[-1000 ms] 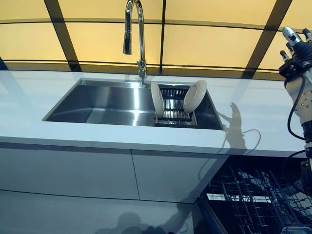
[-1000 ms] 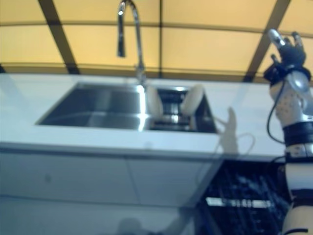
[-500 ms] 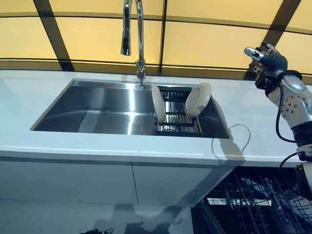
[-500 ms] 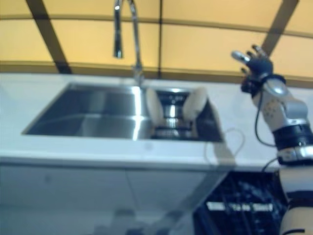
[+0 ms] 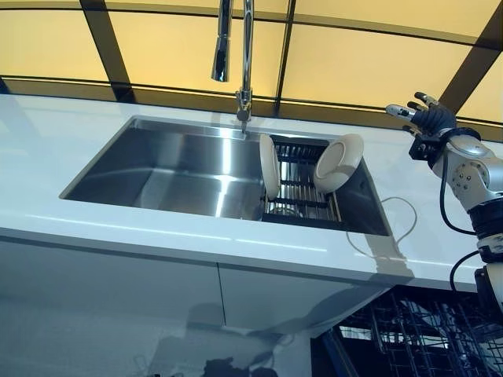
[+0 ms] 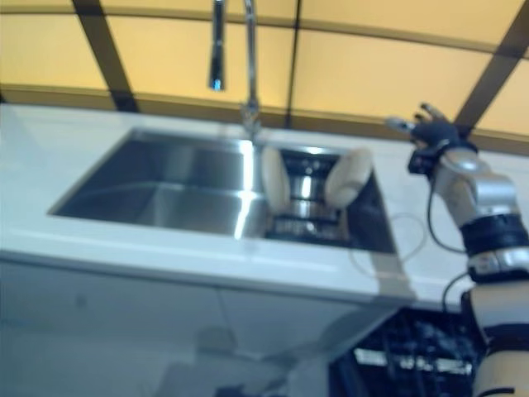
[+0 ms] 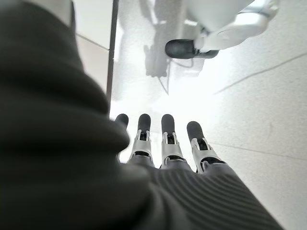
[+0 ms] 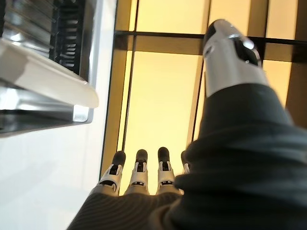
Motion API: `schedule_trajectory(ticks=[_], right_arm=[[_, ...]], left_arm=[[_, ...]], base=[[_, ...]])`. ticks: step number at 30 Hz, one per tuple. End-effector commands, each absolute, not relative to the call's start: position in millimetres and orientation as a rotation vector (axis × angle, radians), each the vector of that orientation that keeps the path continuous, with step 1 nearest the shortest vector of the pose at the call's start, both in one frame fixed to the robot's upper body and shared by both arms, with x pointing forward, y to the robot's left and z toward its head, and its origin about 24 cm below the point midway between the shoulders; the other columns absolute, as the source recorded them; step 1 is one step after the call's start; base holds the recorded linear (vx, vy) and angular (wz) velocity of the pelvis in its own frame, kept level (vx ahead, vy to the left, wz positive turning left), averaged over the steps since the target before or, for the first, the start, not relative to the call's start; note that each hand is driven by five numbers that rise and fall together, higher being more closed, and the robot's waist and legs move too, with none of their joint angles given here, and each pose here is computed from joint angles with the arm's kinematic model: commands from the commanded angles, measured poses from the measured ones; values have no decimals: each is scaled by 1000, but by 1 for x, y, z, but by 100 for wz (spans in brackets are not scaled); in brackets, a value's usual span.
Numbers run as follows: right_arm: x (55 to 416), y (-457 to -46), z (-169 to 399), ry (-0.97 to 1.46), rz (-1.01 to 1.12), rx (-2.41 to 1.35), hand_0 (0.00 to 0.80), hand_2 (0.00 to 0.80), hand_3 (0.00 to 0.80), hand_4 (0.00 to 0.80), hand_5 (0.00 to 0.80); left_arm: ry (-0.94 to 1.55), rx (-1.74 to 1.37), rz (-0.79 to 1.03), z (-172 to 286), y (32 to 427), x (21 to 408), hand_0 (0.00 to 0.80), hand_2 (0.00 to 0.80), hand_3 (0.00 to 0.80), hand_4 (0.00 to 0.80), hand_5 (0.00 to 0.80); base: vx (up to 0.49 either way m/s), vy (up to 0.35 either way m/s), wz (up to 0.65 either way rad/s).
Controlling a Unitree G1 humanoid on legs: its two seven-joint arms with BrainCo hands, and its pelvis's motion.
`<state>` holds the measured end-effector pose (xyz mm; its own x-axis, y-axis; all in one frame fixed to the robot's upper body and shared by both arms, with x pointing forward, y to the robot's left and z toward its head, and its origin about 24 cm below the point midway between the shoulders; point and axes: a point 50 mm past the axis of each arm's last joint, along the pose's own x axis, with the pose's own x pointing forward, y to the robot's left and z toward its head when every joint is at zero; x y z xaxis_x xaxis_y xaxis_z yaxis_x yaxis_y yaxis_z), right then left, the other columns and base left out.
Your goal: Take plates into dishwasher
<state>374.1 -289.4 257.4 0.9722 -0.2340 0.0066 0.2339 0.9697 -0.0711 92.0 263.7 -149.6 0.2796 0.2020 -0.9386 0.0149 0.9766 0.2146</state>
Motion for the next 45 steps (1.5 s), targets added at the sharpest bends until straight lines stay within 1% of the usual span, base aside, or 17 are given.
schedule_trajectory(ticks=[1,6,15,22,35,42,45], right_arm=[[368,-294,306,-119,-300,-170,0,0,0,0,0],[369,-291,311,-130,-342,-225,0,0,0,0,0],[368,-291,322,-159,-398,-225,0,0,0,0,0],[364,-292,339,-207,-464,-258,0,0,0,0,0],[357,-311,339,-159,-545,-289,0,0,0,0,0],[357,-314,332,-120,-519,-267,0,0,0,0,0],[361,-311,323,-84,-461,-235,0,0,0,0,0]], left_arm=[[1294,281,83,-149,269,92,0,0,0,0,0],[1281,285,96,-148,272,92,0,0,0,0,0],[1243,279,70,-147,266,97,0,0,0,0,0],[1188,272,66,-143,264,112,0,0,0,0,0],[1182,276,93,-143,267,111,0,0,0,0,0],[1190,276,87,-143,268,108,0,0,0,0,0],[1196,274,85,-144,266,107,0,0,0,0,0]], base=[[45,-10,3],[4,-16,13],[2,-6,6],[-22,2,0],[9,-2,0],[0,0,0],[0,0,0]])
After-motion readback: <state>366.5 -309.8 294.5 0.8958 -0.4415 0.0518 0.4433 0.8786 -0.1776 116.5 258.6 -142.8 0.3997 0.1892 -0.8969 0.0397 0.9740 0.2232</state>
